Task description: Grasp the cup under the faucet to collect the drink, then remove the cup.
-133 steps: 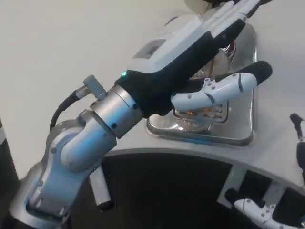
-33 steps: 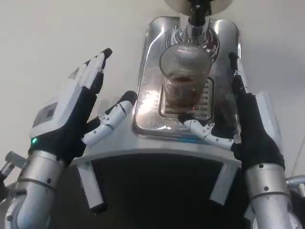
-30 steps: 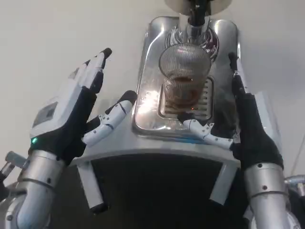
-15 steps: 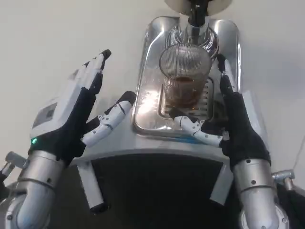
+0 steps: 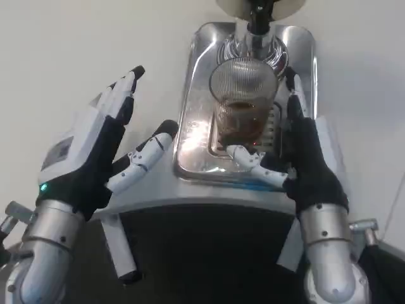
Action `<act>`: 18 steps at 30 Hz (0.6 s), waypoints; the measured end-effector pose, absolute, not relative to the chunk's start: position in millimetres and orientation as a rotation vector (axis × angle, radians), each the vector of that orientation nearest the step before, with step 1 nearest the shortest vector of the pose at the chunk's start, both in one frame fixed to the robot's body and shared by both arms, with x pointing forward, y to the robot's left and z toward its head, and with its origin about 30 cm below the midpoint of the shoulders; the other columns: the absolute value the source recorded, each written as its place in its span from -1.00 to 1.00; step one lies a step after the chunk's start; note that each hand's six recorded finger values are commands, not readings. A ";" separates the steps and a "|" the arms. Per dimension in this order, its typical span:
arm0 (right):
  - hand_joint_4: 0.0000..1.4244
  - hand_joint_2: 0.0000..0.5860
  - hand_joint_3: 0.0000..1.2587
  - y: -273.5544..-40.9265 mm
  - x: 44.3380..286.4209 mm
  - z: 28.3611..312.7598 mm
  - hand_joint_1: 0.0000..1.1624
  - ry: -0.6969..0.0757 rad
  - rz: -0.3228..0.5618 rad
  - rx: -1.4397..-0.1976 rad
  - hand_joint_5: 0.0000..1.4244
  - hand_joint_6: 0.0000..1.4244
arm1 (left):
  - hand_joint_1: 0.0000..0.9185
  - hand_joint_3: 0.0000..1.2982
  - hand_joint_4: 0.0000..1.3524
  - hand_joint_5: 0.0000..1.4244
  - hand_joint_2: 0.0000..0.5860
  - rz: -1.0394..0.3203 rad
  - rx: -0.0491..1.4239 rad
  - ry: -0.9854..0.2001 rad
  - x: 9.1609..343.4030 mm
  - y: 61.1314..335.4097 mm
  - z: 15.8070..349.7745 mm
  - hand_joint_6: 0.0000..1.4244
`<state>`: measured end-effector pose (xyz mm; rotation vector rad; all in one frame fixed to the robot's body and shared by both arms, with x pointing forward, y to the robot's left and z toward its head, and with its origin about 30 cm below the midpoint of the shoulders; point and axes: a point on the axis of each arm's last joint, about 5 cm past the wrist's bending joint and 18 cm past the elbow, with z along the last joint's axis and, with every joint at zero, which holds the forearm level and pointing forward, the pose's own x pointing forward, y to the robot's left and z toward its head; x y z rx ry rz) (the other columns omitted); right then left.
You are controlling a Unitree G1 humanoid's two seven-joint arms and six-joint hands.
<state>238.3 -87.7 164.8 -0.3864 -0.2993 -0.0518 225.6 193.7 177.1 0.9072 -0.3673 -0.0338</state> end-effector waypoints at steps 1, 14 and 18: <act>-1.00 -0.17 -1.00 -87.2 239.4 165.0 0.54 -0.301 -0.050 -0.387 -1.00 -0.78 | -1.00 -1.00 -1.00 -1.00 -0.13 -0.033 0.907 -0.367 225.6 193.7 177.1 -1.00; -1.00 -0.17 -1.00 -82.8 243.5 166.4 0.53 -0.307 -0.029 -0.380 -1.00 -0.78 | -1.00 -1.00 -1.00 -1.00 -0.14 -0.032 0.903 -0.370 226.8 193.6 178.3 -1.00; -1.00 -0.17 -1.00 -79.7 246.0 167.5 0.53 -0.309 -0.029 -0.377 -1.00 -0.78 | -1.00 -1.00 -1.00 -1.00 -0.14 -0.027 0.898 -0.368 226.9 194.9 178.4 -1.00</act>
